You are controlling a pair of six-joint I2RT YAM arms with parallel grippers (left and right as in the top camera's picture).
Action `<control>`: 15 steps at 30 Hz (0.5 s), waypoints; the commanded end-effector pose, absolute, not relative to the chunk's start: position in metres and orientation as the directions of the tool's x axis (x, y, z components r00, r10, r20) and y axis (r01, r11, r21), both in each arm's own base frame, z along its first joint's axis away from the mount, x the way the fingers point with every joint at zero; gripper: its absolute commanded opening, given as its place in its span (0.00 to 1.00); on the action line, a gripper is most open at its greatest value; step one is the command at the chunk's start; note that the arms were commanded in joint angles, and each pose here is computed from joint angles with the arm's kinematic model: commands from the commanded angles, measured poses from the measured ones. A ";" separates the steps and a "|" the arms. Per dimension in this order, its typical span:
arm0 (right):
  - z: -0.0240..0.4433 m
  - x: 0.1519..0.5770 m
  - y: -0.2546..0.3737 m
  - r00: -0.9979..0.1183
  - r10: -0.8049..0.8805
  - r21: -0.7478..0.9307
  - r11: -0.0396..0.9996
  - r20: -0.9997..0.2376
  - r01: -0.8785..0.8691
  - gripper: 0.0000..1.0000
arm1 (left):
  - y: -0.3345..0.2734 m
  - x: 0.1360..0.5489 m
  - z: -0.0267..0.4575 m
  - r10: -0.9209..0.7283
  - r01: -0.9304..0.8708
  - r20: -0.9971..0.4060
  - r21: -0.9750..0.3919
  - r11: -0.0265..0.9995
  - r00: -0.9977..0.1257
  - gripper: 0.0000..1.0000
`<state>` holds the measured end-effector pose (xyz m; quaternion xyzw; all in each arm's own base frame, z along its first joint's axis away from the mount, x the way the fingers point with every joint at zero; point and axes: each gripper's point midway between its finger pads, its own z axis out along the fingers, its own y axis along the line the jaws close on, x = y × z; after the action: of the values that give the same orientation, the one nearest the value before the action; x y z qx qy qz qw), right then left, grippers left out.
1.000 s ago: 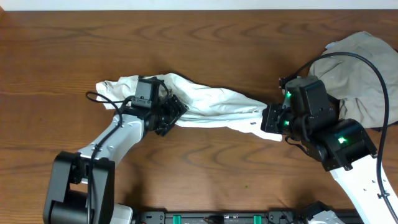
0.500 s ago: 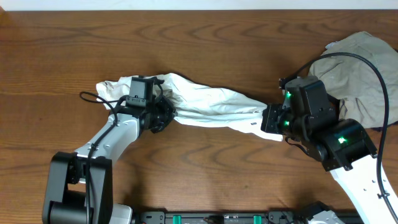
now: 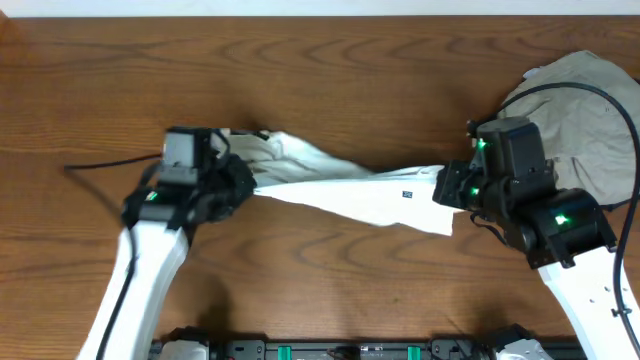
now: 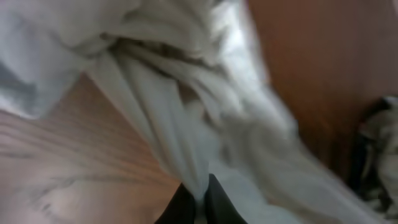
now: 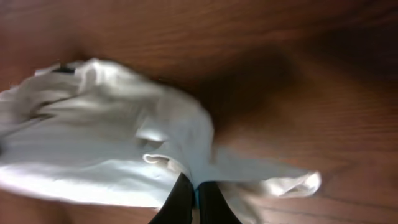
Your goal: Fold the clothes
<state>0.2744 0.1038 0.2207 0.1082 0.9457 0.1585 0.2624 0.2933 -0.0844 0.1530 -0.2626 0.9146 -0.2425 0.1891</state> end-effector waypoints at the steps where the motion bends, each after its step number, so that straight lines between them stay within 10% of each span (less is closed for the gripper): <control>1: 0.227 0.281 0.089 -0.810 0.308 0.327 0.933 -0.500 0.152 0.01 | -0.068 0.289 0.203 -0.535 -0.297 -0.393 -0.524 0.799 -0.748 0.06; 15: 0.243 0.289 0.077 -0.780 0.316 0.322 0.934 -0.540 0.155 0.01 | -0.046 0.222 0.331 -0.463 -0.145 -0.632 -0.487 0.861 -0.621 0.06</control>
<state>0.2785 0.0977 0.2246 0.1141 0.9427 0.1658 0.2661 0.2254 -0.0628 0.3083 -0.1828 0.8858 -0.2383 0.3538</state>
